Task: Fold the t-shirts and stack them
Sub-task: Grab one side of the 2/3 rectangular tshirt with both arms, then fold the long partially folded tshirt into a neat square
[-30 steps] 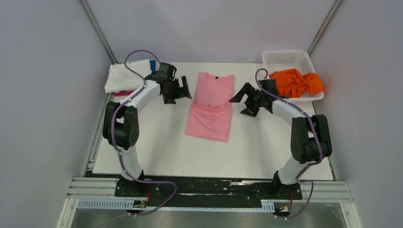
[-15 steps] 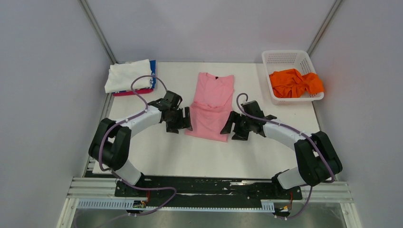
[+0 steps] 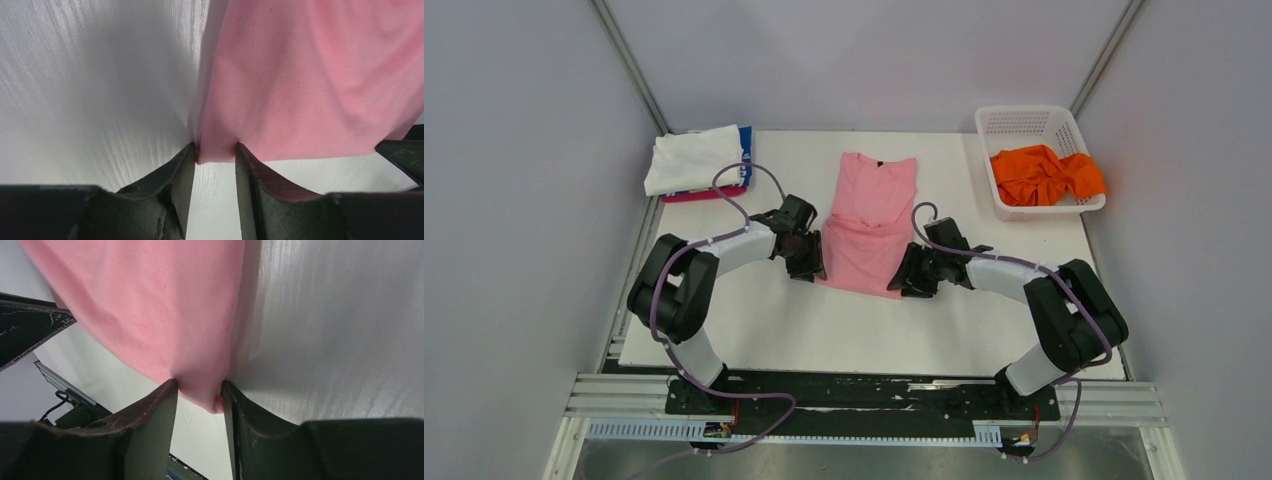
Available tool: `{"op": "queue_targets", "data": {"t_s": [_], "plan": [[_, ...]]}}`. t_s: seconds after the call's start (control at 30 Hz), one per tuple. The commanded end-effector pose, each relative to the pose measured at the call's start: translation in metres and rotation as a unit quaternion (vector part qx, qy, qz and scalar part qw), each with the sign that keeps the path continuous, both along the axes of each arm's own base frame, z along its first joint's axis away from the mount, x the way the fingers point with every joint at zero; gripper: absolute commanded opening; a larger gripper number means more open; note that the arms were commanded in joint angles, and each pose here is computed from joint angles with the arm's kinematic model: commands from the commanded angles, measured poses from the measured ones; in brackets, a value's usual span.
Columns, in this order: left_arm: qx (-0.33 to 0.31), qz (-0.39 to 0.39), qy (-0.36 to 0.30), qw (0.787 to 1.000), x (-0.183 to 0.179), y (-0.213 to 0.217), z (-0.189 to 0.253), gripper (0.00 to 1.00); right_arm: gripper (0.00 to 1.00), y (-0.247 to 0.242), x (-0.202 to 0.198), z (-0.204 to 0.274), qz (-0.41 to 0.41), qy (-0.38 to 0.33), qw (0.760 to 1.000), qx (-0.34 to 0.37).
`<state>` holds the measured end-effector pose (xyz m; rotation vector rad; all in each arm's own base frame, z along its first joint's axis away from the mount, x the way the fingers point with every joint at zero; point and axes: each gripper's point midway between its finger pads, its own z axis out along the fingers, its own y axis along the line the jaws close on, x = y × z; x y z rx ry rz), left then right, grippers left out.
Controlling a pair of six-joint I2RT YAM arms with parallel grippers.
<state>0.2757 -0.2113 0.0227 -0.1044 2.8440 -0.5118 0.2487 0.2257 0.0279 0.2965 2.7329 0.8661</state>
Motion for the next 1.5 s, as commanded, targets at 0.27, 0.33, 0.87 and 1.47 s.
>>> {"op": "queue_targets", "data": {"t_s": [0.27, 0.33, 0.87, 1.47], "plan": [[0.072, 0.007, 0.021, 0.997, -0.021, 0.022, -0.042, 0.0, 0.1, -0.002, -0.015, -0.015, -0.001, 0.016, 1.0, -0.003], [0.088, 0.004, 0.02, 0.996, -0.038, 0.03, -0.043, 0.0, 0.01, -0.005, -0.026, -0.012, 0.005, 0.02, 1.0, 0.005], [-0.088, -0.072, -0.082, 0.99, -0.161, 0.003, 0.103, 0.0, 0.0, -0.004, -0.153, 0.104, 0.128, 0.02, 0.972, 0.197], [-0.049, 0.005, -0.301, 0.952, 0.004, 0.002, 0.187, 0.0, 0.0, -0.033, 0.006, 0.168, 0.051, -0.131, 0.976, 0.167]]}}
